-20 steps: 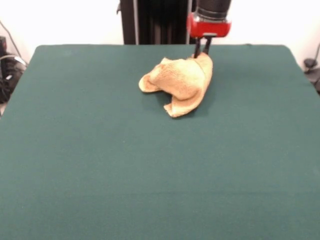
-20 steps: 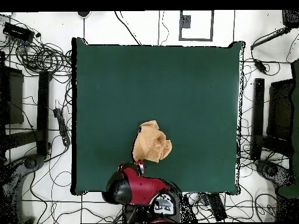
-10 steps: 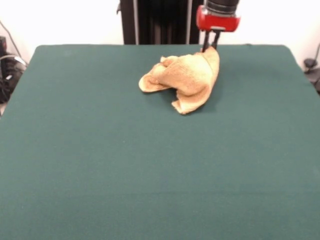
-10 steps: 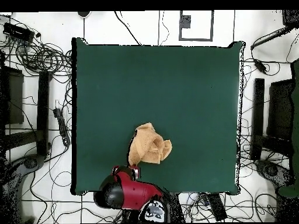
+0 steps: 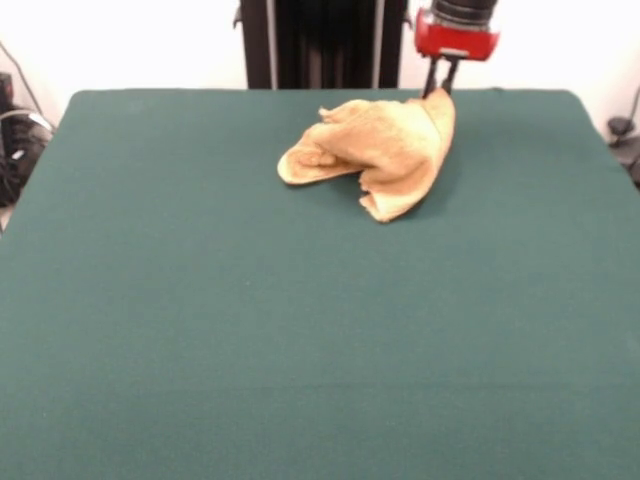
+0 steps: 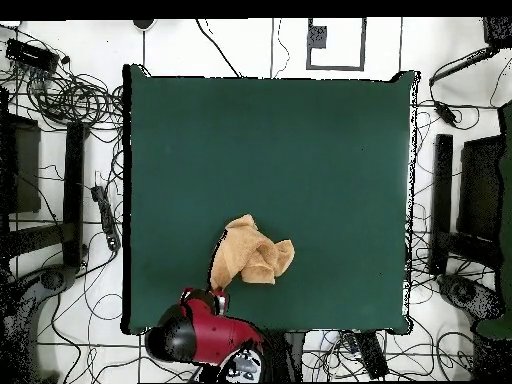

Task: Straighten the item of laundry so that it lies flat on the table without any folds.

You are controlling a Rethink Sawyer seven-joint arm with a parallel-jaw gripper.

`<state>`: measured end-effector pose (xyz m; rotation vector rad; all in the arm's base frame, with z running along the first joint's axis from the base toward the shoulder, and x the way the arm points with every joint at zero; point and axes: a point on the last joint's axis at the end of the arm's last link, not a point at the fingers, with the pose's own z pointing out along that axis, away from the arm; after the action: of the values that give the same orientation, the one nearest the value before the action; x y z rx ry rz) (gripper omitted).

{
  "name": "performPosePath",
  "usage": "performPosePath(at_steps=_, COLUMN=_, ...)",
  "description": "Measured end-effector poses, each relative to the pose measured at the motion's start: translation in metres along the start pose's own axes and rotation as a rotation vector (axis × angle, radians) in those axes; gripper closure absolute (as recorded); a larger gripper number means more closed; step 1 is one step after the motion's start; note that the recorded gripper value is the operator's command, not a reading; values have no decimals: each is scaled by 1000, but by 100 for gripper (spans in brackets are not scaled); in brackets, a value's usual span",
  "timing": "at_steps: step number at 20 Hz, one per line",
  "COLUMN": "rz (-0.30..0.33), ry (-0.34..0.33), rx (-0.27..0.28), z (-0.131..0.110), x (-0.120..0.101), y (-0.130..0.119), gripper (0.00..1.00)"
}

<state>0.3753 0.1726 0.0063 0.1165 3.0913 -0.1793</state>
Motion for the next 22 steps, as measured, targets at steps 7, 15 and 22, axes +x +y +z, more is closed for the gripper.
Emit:
performPosePath(at_steps=7, rz=94, ry=16, rx=-15, z=-2, x=17, y=37, gripper=100)
performPosePath(at_steps=15, rz=211, ry=58, rx=-36, z=-5, x=52, y=73, gripper=100)
performPosePath(at_steps=22, rz=291, ry=73, rx=-47, z=-7, x=81, y=89, gripper=100)
